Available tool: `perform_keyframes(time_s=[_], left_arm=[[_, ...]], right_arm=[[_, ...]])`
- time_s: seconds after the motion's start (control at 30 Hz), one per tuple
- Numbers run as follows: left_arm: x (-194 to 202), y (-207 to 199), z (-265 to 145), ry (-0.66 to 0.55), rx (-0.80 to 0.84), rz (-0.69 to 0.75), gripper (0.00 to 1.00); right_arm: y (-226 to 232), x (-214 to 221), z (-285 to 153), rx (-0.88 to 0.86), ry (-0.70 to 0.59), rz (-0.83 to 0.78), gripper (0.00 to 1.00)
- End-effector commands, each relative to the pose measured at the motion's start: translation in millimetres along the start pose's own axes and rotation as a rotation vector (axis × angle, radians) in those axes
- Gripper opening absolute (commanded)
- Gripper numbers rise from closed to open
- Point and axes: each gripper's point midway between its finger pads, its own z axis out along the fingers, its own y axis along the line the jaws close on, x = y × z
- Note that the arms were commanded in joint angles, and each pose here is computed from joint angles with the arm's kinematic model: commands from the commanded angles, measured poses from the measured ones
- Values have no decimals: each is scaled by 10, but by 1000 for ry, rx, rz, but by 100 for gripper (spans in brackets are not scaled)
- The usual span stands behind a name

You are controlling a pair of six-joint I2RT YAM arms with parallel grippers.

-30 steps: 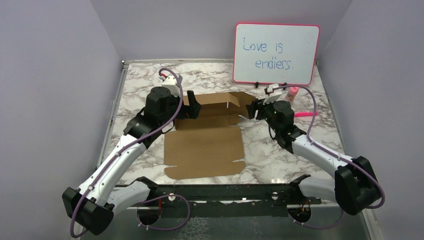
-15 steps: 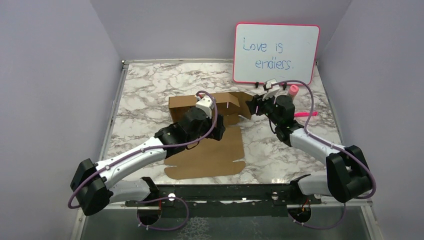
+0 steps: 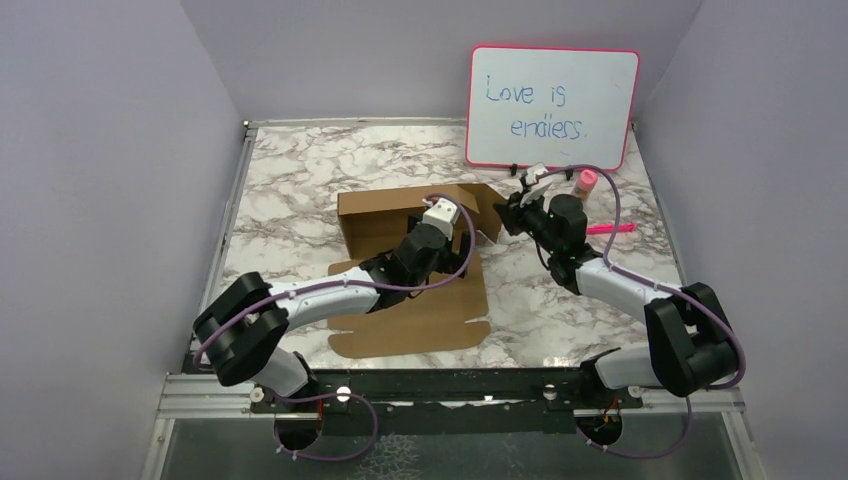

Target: Fold the paper box

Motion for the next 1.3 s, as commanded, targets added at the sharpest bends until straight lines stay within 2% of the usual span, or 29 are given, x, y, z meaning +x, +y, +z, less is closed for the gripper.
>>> perform_keyframes(time_s=[0.0,0.33,0.87,1.07,1.27], left_arm=[[-81,14,205,-113,-75,61,92],[169,-3,600,-134,-192,200,92],[265,137,1094,-243,-337,256,92],[222,282,1043,-272,-390,207,80],[154,381,913,-296,-389,128,72]], right_arm=[[6,-112,-40,-14,-52,-48,12],[59,-52,-59,-36,-47,-31,9],[75,-90,-104,-42,-50,-38,9],[74,-79,-104,-44,-47,-37,9],[75,-69,-100,-44,-44,-38,9]])
